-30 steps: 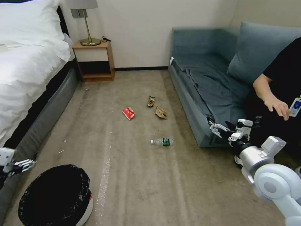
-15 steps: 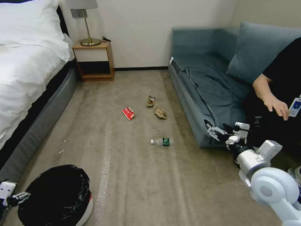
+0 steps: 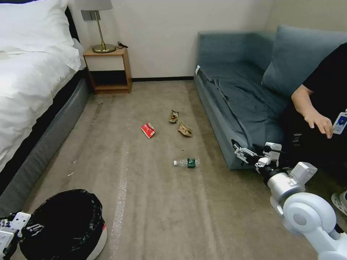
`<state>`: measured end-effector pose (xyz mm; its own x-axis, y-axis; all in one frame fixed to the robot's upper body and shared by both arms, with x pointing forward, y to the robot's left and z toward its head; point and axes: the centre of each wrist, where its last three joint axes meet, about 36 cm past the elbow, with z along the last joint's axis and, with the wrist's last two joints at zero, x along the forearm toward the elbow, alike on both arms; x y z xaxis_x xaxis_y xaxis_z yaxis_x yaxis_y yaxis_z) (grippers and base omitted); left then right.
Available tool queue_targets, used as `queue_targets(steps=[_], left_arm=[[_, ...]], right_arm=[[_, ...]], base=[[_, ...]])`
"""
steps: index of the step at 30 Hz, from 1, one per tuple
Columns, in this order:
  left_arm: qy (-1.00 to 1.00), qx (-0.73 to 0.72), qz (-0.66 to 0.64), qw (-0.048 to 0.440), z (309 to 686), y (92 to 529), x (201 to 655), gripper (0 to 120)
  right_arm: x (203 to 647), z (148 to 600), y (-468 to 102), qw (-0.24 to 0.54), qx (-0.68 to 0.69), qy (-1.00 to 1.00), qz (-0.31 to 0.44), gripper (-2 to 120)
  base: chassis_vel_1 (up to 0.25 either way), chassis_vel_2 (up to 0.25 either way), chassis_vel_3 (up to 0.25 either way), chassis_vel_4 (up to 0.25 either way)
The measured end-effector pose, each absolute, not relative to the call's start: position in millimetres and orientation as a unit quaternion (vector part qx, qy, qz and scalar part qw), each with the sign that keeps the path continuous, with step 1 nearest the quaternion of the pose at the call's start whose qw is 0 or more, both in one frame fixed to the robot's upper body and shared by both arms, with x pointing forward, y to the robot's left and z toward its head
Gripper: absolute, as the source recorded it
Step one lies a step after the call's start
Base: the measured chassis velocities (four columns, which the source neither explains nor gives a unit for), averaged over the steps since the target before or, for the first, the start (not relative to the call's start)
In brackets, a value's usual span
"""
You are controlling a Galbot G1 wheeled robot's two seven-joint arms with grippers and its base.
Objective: Pick up the trash bin, then pick up the garbage on the floor and place it into the trash bin.
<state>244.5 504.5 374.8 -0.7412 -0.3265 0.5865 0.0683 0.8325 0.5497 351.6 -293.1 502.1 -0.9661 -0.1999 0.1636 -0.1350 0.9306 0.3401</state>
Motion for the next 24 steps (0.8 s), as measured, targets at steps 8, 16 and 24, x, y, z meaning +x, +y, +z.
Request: queue_targets(steps=[8, 16, 24], left_arm=[[-0.888, 0.066, -0.281, 0.358, 364.3, 497.3, 246.1, 68], [-0.892, 0.059, -0.282, 0.348, 371.0, 498.1, 251.1, 39], [-0.897, 0.047, -0.28, 0.338, 377.3, 493.8, 250.7, 25]], right_arm=[[351.8, 499.6, -290.1, 0.102, 0.086, -0.976, -0.17, 100], [348.4, 495.8, -289.6, 0.107, 0.082, -0.975, -0.175, 100], [345.6, 498.6, -286.8, 0.104, 0.086, -0.975, -0.177, 100]], base=[[0.0, 0.0, 0.0, 0.0], [0.0, 0.0, 0.0, 0.0], [0.0, 0.0, 0.0, 0.0]])
